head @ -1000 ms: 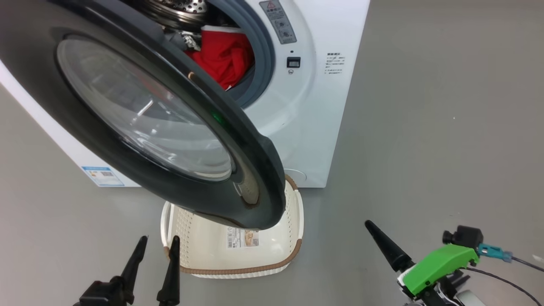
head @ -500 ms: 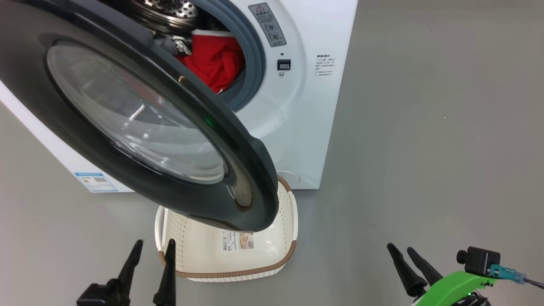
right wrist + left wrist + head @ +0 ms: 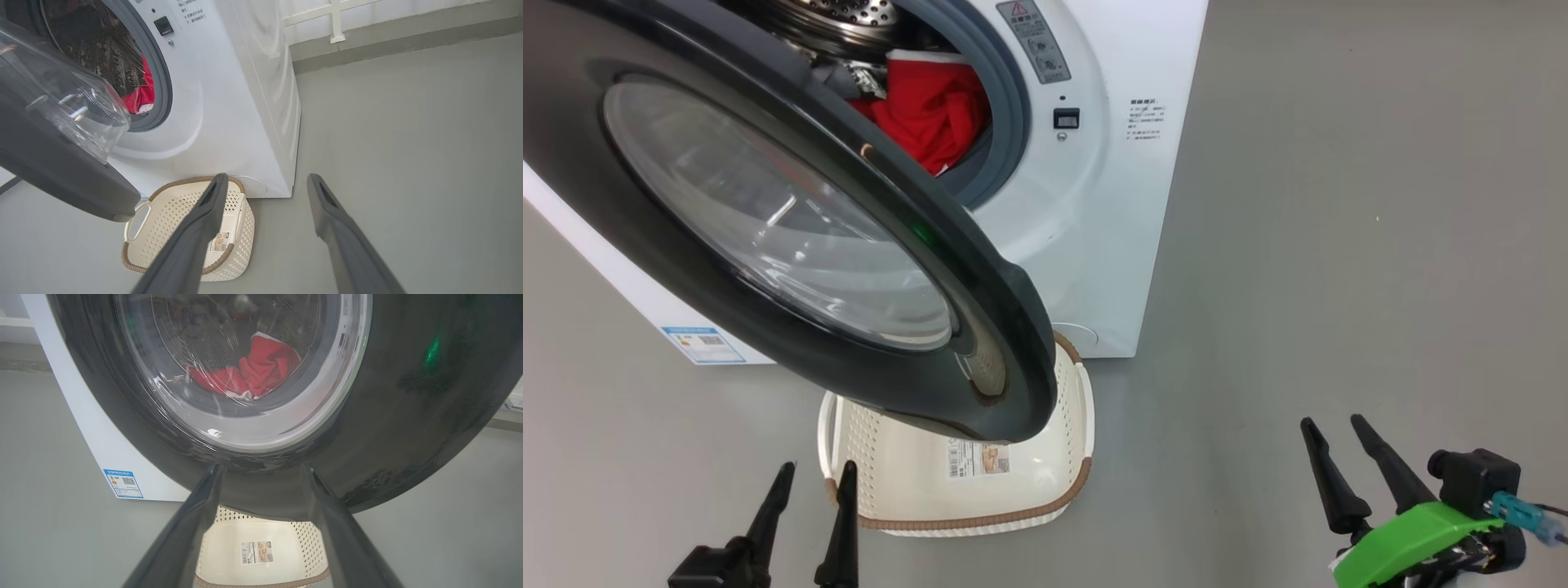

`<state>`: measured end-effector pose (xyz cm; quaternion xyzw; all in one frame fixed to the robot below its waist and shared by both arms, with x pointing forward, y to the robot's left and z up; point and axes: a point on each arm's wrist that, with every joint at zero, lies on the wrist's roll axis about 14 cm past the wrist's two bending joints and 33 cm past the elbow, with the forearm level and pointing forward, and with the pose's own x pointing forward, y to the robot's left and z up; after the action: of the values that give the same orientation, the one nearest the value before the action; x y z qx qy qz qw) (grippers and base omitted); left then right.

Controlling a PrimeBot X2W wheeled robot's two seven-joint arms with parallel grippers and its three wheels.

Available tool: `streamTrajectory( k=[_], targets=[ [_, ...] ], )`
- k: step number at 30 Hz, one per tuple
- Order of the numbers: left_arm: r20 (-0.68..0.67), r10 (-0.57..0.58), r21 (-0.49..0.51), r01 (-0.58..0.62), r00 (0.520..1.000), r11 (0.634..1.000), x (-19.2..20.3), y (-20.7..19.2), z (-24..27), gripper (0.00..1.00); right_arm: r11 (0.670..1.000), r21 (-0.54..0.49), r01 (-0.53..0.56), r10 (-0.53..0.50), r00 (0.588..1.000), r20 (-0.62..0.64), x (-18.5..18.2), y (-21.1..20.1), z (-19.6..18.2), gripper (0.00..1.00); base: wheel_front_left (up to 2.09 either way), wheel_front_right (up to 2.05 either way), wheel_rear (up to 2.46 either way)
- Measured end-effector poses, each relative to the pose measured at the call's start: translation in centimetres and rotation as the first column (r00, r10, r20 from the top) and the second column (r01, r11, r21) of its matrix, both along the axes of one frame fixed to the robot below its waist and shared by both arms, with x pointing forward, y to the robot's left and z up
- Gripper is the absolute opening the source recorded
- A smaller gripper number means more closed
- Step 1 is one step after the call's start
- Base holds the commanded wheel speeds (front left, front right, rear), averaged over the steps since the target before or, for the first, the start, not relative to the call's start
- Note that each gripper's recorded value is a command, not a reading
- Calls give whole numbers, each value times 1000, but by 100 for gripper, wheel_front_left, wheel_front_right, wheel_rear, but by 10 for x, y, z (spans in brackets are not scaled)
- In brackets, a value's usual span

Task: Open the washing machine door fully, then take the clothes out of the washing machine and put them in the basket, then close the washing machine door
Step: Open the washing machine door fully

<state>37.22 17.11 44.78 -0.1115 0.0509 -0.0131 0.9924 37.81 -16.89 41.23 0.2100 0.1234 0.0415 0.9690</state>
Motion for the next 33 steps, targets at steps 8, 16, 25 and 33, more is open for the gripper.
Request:
streamTrajectory(
  k=[8,16,25,33],
  targets=[
    [27,1,18,-1,1000,1000,1,2,8,100,995,-93,41,-32,995,96,-4,-3,21,100,0,0,0],
    [36,-3,27,2,999,1000,1,1,11,100,991,-117,61,-50,994,95,-15,-6,20,100,0,0,0],
    [40,-9,27,8,999,1000,0,-1,13,100,992,-106,65,-55,994,95,-16,-3,20,100,0,0,0],
    [34,-9,27,8,999,1000,0,-1,11,100,994,-85,73,-63,992,113,-12,-2,25,43,0,0,0]
  ],
)
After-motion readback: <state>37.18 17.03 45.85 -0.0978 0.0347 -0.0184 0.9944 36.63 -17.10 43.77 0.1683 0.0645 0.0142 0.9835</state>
